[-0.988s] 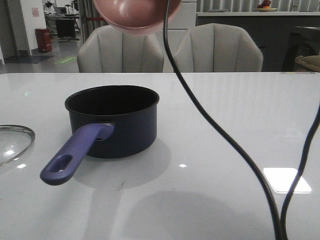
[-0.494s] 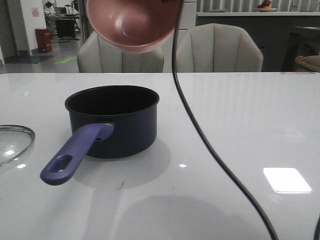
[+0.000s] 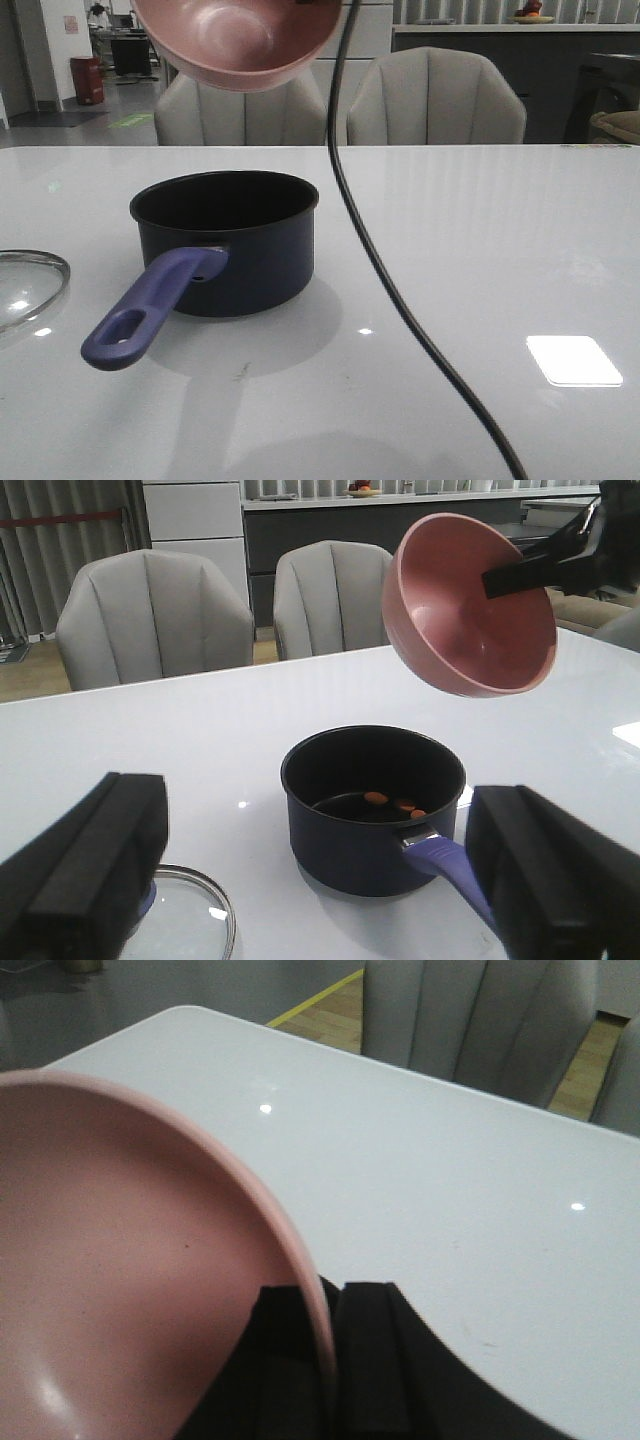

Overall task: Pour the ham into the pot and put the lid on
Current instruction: 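Carry the empty pink bowl back and lower it onto the table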

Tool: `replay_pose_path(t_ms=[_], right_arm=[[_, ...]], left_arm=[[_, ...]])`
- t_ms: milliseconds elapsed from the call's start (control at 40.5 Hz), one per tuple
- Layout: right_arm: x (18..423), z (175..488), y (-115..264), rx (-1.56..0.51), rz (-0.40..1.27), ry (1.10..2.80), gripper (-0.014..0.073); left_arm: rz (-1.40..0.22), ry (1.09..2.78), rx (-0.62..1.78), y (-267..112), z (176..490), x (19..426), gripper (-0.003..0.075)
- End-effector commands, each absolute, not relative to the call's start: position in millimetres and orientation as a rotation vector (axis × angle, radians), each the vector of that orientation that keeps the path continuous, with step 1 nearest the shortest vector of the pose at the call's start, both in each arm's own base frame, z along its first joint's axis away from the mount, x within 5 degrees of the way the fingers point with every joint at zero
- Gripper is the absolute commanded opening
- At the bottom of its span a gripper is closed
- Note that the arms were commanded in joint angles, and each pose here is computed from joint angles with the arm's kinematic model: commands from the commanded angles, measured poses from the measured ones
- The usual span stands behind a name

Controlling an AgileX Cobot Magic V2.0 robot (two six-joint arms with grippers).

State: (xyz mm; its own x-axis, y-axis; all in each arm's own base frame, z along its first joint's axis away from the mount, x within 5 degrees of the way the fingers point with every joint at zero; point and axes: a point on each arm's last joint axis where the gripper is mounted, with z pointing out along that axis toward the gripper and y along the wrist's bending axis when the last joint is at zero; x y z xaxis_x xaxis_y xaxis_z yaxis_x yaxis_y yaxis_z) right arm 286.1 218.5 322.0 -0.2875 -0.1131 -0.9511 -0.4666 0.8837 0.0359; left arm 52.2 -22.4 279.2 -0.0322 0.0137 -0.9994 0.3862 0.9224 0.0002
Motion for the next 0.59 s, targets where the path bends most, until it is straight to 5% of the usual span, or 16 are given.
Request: replay_pose_path(t_ms=[0,272,568], right_arm=[[278,344,213,-0.440,0.472,1.783,0.0132],[283,334,192,-0.443,0.627,1.959,0.0132],[289,330,131,-0.333,0.450,2.192,0.0132]], left_arm=[[-0.333,1.487,0.293,-22,295,51,0.0637],[-0.333,1.487,0.293,-22,295,51,0.0637],[-0.333,1.490,0.294,-22,295,51,0.0637]])
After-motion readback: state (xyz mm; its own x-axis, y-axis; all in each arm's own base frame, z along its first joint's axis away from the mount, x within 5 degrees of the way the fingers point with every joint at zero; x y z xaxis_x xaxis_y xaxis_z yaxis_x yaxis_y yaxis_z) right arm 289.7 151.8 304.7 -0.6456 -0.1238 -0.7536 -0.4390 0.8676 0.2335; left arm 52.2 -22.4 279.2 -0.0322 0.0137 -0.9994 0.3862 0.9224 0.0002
